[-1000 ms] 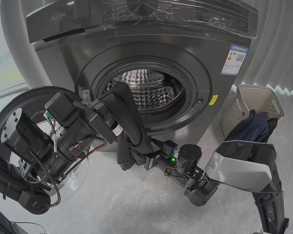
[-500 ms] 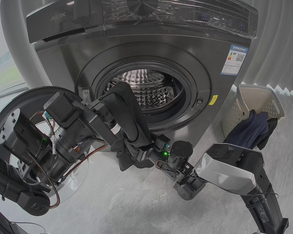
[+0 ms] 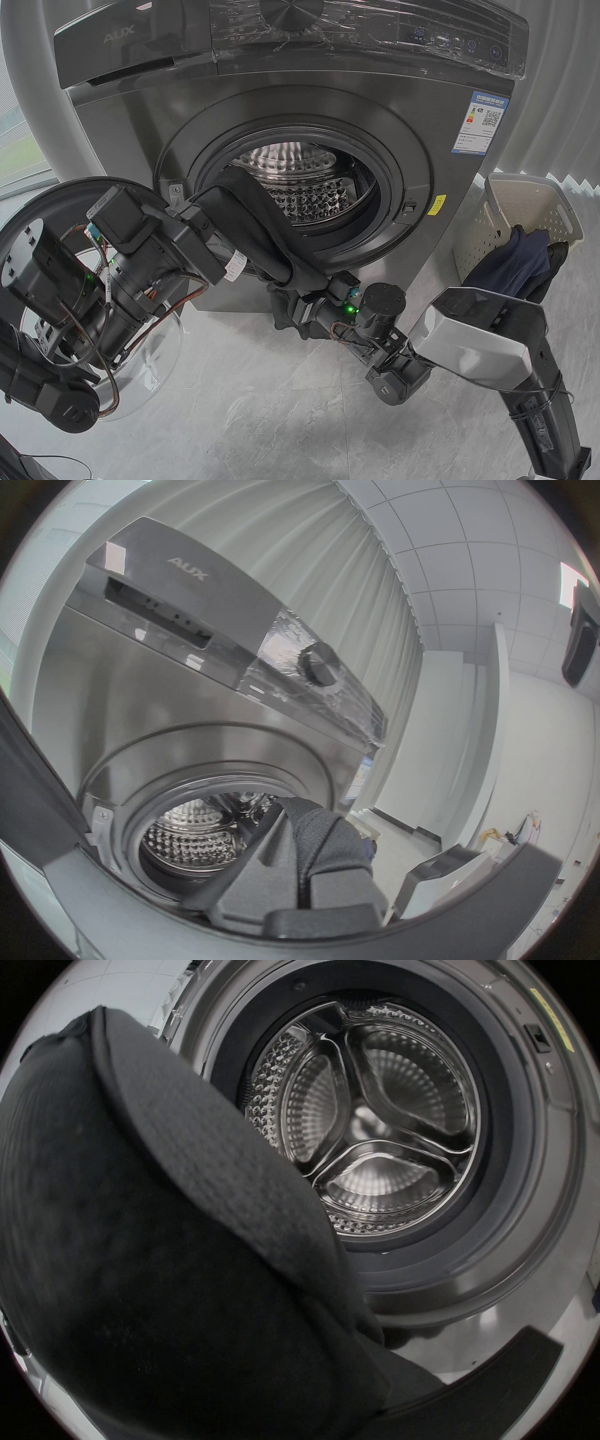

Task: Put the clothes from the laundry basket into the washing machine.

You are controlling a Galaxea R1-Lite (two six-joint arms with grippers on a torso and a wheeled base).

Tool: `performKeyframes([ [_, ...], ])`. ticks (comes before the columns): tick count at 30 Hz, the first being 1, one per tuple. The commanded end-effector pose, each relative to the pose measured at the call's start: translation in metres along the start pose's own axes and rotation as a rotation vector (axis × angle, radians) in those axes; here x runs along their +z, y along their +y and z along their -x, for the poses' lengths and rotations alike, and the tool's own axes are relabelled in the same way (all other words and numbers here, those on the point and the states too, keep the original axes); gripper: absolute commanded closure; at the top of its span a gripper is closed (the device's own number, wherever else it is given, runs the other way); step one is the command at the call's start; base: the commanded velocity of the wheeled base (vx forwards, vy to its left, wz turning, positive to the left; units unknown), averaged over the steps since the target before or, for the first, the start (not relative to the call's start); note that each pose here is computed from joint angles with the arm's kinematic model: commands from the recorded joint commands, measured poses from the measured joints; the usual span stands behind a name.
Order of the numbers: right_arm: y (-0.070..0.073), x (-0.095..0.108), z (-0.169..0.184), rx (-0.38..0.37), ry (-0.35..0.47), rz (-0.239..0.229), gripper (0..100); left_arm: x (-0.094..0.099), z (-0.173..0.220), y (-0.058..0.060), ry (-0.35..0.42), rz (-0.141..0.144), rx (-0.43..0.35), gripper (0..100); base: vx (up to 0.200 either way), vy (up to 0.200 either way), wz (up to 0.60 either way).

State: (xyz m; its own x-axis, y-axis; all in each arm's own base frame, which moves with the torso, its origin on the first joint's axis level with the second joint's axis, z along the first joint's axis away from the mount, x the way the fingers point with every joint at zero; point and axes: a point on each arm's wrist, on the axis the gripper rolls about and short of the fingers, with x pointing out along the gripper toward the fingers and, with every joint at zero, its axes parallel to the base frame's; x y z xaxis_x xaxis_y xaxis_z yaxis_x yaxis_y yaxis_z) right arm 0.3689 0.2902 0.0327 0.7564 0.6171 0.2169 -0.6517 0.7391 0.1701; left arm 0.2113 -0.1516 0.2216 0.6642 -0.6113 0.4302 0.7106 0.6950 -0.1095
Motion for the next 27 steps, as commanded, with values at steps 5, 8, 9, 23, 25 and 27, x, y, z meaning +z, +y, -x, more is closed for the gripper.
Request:
performKeyframes([
  [5,-0.019,0.072,0.031,-0.069,-0.033,0.009,100,-0.026,0.002,0.048,0.088,-0.057,0.163,100,0.0,0.0,0.0],
  [8,-0.017,0.084,0.036,-0.069,-0.044,0.01,100,-0.035,0.005,0.055,0.125,-0.056,0.185,100,0.0,0.0,0.0],
  [9,-0.014,0.094,0.041,-0.067,-0.053,0.009,100,-0.048,0.009,0.062,0.174,-0.052,0.207,100,0.0,0.0,0.0],
  [23,0.003,0.112,0.046,-0.045,-0.085,0.001,100,-0.115,0.035,0.075,0.46,-0.086,0.216,100,0.0,0.0,0.0],
  [25,0.01,0.111,0.046,-0.039,-0.084,-0.006,100,-0.119,0.035,0.075,0.47,-0.086,0.207,100,0.0,0.0,0.0],
  [27,0.012,0.111,0.046,-0.033,-0.083,-0.007,100,-0.118,0.033,0.076,0.462,-0.086,0.21,100,0.0,0.0,0.0],
])
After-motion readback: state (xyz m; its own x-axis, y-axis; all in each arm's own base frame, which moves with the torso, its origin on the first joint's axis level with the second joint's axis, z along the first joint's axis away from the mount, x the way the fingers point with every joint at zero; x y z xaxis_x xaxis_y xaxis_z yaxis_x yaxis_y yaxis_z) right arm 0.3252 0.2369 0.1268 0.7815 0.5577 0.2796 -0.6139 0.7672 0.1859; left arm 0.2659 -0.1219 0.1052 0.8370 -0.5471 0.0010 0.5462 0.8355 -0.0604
